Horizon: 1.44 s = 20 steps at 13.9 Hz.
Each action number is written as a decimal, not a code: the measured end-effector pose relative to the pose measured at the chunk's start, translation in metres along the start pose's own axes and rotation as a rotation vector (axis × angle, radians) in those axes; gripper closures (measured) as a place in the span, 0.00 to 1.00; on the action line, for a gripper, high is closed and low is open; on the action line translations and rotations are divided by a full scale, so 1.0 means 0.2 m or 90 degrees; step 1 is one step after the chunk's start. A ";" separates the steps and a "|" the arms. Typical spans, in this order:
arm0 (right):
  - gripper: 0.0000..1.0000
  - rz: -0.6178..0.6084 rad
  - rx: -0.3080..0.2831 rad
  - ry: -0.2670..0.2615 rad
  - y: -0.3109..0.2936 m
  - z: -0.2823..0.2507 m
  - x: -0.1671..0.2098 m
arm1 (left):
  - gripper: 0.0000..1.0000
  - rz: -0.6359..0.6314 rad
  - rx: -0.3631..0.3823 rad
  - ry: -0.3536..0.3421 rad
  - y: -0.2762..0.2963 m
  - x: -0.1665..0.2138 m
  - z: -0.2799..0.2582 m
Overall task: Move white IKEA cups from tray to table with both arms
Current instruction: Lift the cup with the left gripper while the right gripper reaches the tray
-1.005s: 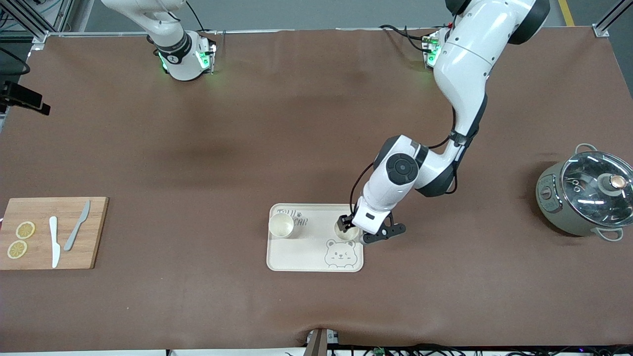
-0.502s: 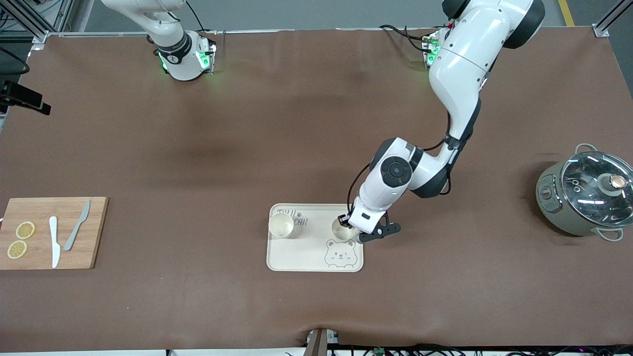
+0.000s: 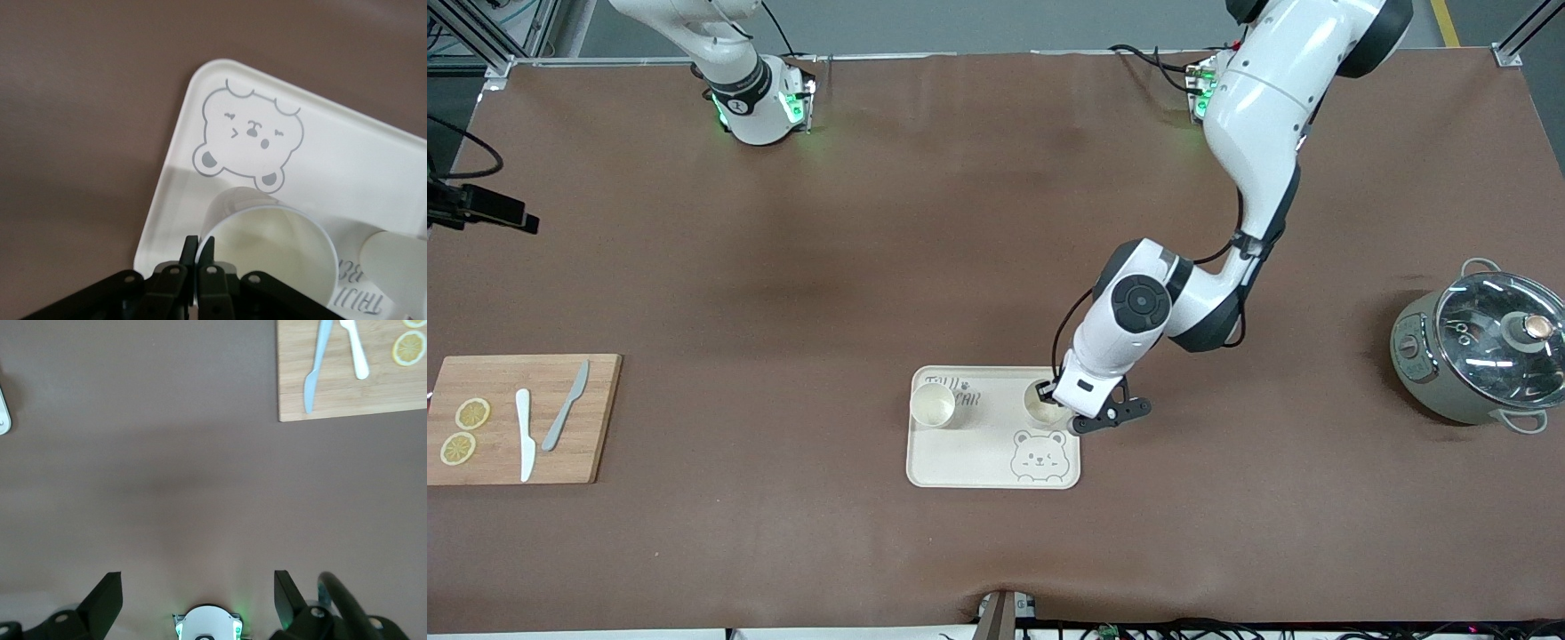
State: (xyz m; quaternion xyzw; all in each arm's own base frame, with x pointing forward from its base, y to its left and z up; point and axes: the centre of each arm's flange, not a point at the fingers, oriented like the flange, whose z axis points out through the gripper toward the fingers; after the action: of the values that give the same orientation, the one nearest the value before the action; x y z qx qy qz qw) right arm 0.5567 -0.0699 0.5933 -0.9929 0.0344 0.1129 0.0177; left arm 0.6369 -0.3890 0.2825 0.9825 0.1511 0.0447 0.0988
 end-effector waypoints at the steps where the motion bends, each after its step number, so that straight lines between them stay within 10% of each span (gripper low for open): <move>1: 0.00 -0.007 -0.001 -0.004 -0.03 0.06 0.06 | 0.97 0.000 0.002 0.004 0.00 0.02 -0.11; 9: 0.00 -0.025 0.046 0.015 -0.29 0.56 0.55 | 0.97 -0.047 0.065 -0.005 -0.46 0.41 -0.56; 20: 0.00 0.272 0.148 0.042 -1.05 1.29 0.92 | 0.97 -0.153 0.172 -0.116 -1.07 0.38 -0.28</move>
State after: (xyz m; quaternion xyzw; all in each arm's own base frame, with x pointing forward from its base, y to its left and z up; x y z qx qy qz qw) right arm 0.6924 0.1393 0.3067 -0.9575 0.2569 0.0765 0.1067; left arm 0.6406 -0.1548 0.2968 0.9616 0.2627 -0.0772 -0.0163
